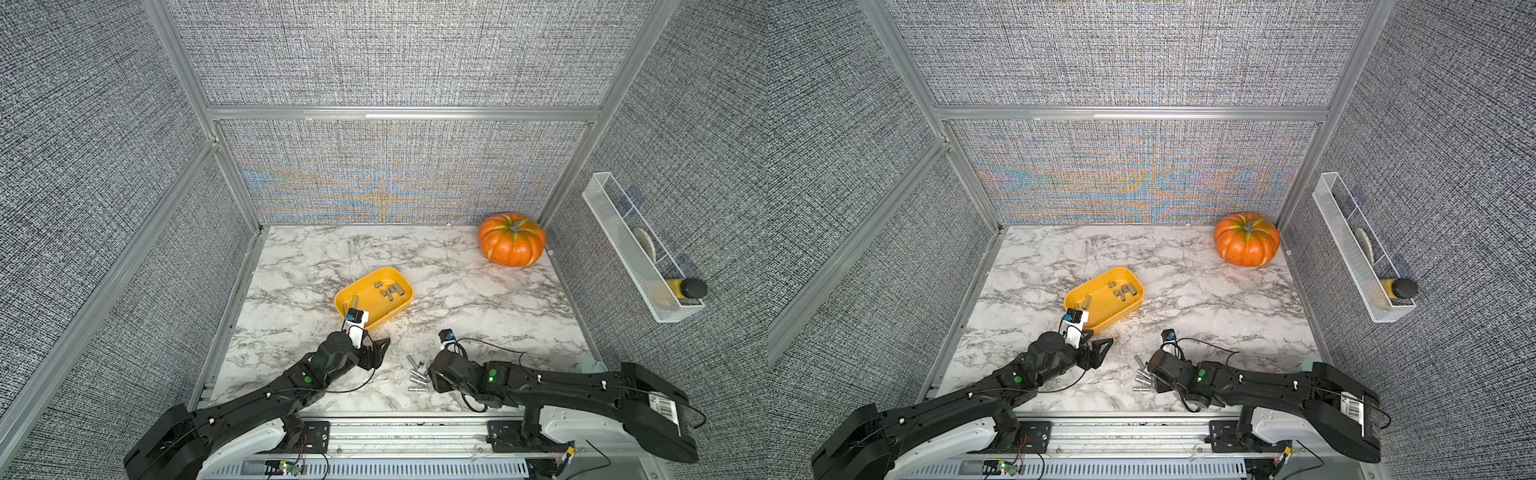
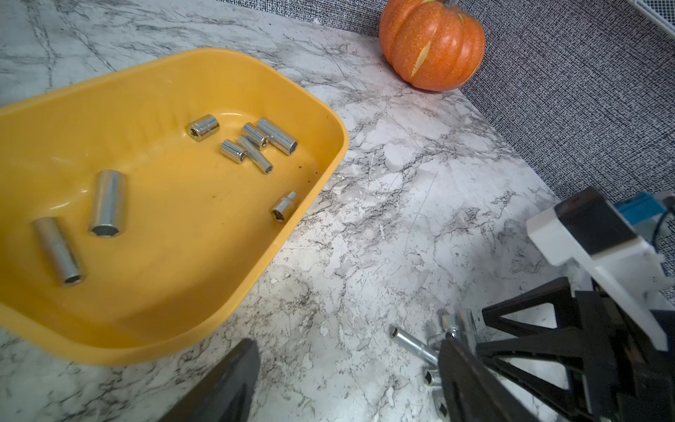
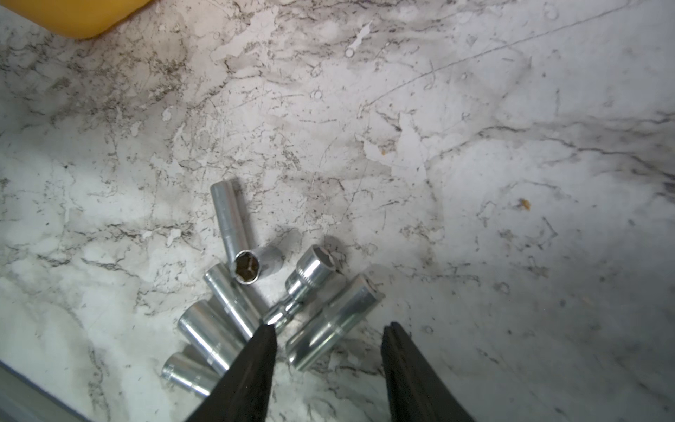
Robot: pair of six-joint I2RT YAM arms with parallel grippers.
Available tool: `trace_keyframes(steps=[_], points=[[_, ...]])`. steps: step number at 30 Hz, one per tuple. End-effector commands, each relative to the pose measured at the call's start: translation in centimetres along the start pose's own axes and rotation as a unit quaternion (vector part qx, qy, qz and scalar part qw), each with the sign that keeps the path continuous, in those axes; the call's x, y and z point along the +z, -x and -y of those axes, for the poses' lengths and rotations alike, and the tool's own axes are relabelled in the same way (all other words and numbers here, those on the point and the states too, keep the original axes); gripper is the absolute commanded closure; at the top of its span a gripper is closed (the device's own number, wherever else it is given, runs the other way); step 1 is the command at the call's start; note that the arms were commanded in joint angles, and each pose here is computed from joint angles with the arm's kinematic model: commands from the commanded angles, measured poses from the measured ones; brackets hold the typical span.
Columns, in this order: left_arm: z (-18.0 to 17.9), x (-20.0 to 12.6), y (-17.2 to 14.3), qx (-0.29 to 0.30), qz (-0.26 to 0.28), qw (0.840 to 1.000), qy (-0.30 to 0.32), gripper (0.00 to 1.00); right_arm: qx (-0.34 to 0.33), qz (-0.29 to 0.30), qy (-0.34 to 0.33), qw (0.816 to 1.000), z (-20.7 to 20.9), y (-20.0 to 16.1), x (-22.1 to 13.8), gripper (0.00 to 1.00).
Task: Put the socket on the desktop into the storage box
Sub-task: Pick up the socket head from the center of the board.
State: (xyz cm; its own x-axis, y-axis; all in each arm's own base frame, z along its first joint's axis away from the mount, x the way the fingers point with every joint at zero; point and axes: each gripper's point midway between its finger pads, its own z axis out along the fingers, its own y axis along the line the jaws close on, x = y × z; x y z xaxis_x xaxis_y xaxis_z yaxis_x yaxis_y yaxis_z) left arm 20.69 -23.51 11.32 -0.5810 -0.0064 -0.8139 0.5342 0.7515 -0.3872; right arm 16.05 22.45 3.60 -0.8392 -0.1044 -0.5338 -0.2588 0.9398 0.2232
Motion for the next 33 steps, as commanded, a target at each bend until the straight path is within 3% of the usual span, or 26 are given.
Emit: trace_keyframes(steps=[1, 28, 33], points=[[0.3, 0.0, 0.7, 0.002, 0.013, 1.000, -0.005, 0.18, 0.002, 0.002, 0.006, 1.000, -0.3, 0.2, 0.2, 0.49], [0.1, 0.2, 0.5, 0.003, 0.007, 1.000, 0.001, 0.18, 0.003, -0.015, -0.039, 0.999, 2.2, -0.7, 1.2, 0.67], [0.0, 0.3, 0.4, 0.003, 0.005, 1.000, 0.004, 0.18, -0.001, -0.021, -0.055, 0.998, 2.6, -0.9, 1.6, 0.74]])
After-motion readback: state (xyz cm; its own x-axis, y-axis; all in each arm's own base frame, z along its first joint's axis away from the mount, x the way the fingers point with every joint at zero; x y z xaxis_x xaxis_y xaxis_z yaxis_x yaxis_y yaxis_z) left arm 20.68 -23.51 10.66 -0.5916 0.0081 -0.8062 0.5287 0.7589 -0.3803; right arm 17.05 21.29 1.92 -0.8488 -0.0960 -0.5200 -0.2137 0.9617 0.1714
